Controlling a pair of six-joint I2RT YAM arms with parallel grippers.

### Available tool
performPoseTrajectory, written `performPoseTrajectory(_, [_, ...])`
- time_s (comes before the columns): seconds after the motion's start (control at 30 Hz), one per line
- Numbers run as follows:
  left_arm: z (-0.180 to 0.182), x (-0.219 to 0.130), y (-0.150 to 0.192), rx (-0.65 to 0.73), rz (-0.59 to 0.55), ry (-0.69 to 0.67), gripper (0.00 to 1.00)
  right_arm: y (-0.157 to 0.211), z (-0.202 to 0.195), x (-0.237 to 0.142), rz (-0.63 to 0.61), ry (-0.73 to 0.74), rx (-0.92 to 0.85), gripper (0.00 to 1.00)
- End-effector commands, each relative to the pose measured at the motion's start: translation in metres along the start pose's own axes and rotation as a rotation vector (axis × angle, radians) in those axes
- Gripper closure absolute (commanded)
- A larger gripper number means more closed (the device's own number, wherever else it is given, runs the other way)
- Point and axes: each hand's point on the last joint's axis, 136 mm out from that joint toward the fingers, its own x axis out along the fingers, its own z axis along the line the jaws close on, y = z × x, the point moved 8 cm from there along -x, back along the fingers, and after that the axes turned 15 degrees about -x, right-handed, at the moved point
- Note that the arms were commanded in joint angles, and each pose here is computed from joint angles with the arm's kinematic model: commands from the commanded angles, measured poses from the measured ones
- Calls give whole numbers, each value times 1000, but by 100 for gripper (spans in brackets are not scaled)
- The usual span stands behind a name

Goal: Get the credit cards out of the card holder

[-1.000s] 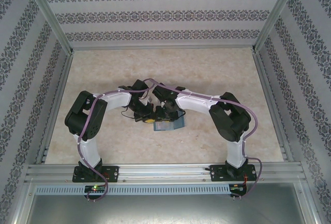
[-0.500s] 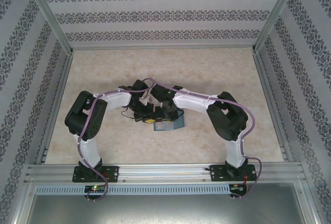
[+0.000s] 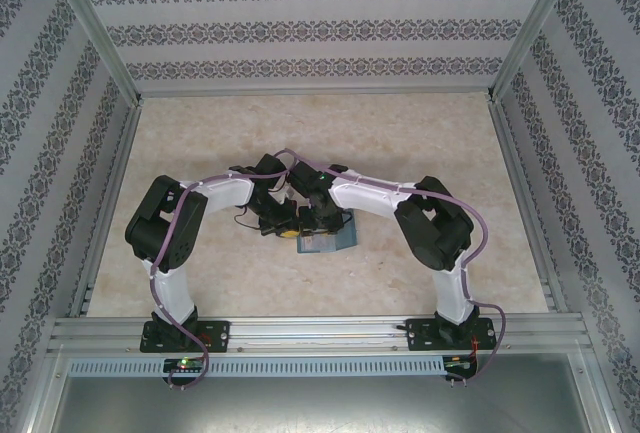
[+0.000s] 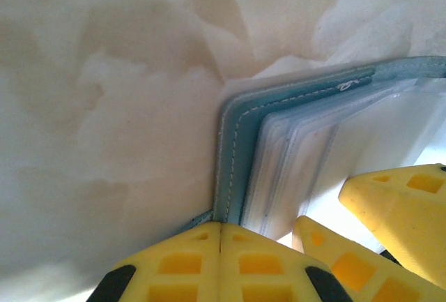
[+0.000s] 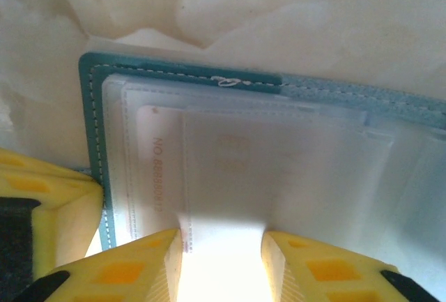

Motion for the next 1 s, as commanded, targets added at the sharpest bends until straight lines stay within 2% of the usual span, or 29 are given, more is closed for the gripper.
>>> performPoseTrajectory(0.0, [17, 12, 6, -21, 28, -81, 100, 17, -12, 30, 113, 114, -21, 64])
performPoseTrajectory(0.27, [17, 11, 6, -21, 26, -81, 100, 15, -9, 21, 85, 99, -19, 75])
performPoseTrajectory(0.53, [16, 9, 6, -20, 23, -81, 100, 10, -3, -4, 11, 60, -21, 88])
performPoseTrajectory(0.77, [0, -5, 7, 2, -5, -52, 100, 8, 0, -21, -39, 4, -17, 91])
performPoseTrajectory(0.97, [-22, -13, 13, 19, -1, 33, 100, 8, 2, -29, -78, -62, -2, 92])
